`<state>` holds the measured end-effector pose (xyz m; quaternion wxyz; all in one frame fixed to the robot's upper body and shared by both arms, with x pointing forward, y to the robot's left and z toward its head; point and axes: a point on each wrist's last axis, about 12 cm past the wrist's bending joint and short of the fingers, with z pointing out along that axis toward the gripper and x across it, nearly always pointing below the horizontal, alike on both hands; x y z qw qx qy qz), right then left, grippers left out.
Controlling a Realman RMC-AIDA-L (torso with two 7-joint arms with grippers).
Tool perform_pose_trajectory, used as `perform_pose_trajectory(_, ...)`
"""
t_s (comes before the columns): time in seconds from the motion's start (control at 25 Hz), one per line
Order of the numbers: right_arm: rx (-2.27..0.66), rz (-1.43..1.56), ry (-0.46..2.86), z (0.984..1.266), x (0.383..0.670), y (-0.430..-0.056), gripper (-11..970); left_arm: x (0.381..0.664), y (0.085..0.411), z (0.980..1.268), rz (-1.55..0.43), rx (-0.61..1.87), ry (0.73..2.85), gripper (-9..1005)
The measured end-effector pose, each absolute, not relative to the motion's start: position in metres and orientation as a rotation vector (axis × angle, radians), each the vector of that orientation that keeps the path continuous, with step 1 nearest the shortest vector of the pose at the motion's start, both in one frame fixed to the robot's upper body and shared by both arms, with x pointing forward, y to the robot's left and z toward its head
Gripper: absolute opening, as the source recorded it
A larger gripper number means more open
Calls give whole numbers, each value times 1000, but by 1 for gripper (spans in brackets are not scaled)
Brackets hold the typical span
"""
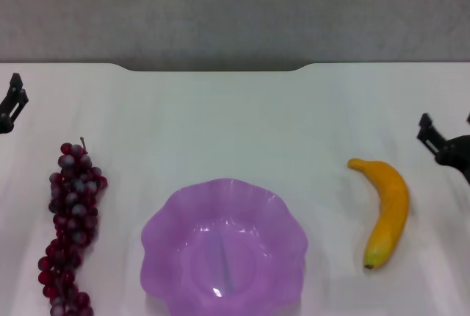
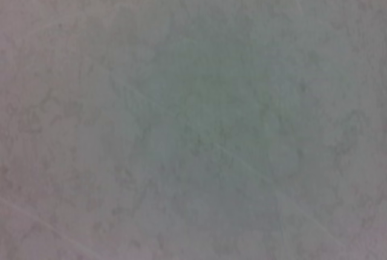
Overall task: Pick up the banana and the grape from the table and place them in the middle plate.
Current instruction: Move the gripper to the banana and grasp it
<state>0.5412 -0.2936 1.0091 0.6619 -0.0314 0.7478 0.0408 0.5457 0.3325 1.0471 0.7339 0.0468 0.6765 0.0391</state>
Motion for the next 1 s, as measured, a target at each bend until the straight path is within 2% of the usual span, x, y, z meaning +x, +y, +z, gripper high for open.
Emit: perform_pose_trajectory(1.0, -280, 131, 1959, 987, 554, -263, 894, 550, 330, 1049, 83, 115, 1484, 903)
